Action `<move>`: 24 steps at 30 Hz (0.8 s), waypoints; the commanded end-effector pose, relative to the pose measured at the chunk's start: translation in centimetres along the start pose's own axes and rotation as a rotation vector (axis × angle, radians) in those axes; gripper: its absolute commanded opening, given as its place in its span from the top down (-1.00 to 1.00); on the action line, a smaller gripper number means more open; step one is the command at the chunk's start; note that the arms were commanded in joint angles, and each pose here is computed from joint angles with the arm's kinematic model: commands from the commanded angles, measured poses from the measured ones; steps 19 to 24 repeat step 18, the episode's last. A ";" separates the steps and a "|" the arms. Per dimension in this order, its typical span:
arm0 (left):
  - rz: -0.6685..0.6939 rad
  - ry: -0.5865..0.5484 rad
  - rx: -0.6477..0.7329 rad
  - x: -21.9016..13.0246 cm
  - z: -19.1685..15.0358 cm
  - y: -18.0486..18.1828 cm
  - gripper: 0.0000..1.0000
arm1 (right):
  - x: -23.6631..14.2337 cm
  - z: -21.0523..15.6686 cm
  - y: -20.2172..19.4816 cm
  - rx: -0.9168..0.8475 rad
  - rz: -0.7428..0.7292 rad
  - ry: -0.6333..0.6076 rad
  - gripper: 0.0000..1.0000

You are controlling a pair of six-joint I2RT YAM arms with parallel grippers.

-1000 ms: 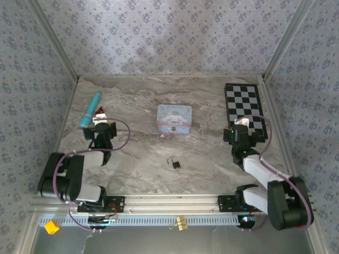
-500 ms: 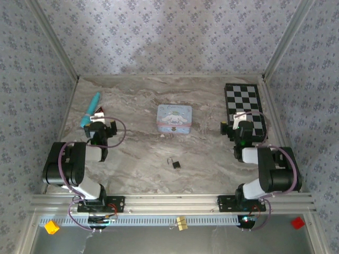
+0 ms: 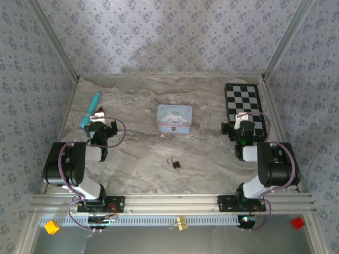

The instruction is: Unlock the padlock with the key

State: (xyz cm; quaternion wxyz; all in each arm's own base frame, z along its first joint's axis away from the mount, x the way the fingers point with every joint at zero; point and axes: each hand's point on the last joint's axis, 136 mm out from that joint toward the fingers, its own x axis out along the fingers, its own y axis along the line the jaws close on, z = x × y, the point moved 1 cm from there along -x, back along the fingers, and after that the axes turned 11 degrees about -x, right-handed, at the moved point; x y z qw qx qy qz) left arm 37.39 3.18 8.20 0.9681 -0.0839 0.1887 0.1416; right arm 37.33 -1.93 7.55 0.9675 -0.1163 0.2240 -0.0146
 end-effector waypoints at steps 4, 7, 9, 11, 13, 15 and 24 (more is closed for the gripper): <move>-0.021 -0.038 -0.026 0.2 1.6 -0.4 -1.00 | 0.2 1.4 -0.3 0.016 -0.012 -0.038 -0.98; -0.021 -0.039 -0.027 0.3 1.6 -0.4 -1.00 | 0.2 1.4 -0.4 0.017 -0.013 -0.038 -0.98; -0.021 -0.038 -0.027 0.2 1.5 -0.4 -1.00 | 0.3 1.5 -0.3 0.017 -0.013 -0.038 -0.98; -0.021 -0.038 -0.026 0.2 1.5 -0.4 -1.00 | 0.3 1.4 -0.4 0.023 -0.008 -0.031 -0.98; -0.021 -0.038 -0.025 0.2 1.5 -0.5 -1.00 | 0.4 1.4 -0.4 0.024 -0.007 -0.031 -0.98; -0.019 -0.037 -0.026 0.3 1.5 -0.4 -1.00 | 0.3 1.3 -0.3 0.020 -0.010 -0.032 -0.98; -0.020 -0.038 -0.026 0.2 1.5 -0.4 -1.00 | 0.2 1.4 -0.4 0.018 -0.012 -0.035 -0.98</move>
